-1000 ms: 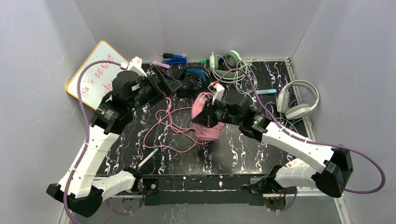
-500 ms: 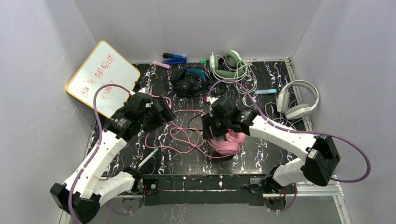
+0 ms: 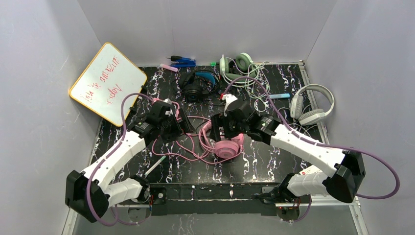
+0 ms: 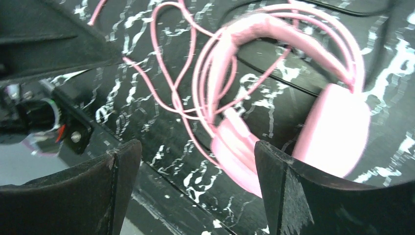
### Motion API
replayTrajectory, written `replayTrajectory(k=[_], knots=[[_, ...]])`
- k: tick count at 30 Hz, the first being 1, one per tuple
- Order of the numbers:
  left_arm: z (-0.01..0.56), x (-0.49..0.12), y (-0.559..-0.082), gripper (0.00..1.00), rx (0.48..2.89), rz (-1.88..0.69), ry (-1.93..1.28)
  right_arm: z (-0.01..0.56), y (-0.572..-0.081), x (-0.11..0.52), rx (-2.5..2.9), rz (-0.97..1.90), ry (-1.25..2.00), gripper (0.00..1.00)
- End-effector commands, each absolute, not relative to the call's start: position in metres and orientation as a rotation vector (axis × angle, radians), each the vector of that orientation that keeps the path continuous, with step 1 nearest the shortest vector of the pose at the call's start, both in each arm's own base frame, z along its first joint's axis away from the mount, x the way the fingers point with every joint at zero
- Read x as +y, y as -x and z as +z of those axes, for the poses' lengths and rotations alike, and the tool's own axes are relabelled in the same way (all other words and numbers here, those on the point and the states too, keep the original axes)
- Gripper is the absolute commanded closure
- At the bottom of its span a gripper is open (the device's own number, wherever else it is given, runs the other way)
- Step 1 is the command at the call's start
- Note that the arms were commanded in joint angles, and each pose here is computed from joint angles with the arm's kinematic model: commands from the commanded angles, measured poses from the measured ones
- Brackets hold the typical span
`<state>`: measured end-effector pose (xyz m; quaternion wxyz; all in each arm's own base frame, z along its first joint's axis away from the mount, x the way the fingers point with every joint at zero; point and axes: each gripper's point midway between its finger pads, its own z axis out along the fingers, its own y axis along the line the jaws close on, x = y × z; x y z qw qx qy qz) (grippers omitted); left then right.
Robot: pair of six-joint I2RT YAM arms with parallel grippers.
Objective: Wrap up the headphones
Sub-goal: Untie the headphones cable from the headphones.
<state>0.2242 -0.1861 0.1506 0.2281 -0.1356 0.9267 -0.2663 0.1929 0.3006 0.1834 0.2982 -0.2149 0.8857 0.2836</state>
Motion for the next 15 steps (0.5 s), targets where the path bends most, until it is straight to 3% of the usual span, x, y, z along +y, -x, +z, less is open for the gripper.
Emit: replayTrajectory(k=[1, 7, 15], knots=[[0.159, -0.199, -0.236, 0.01, 2.503, -0.724, 0.24, 0.201, -0.214, 0.265, 2.312, 0.553, 0.378, 0.05], [0.15, -0.206, -0.257, 0.01, 2.518, -0.587, 0.086, 0.187, -0.219, 0.227, 2.376, 0.417, 0.228, 0.01], [0.124, -0.223, -0.279, 0.02, 2.534, -0.402, -0.117, 0.169, -0.239, 0.219, 2.463, 0.489, 0.136, 0.01]])
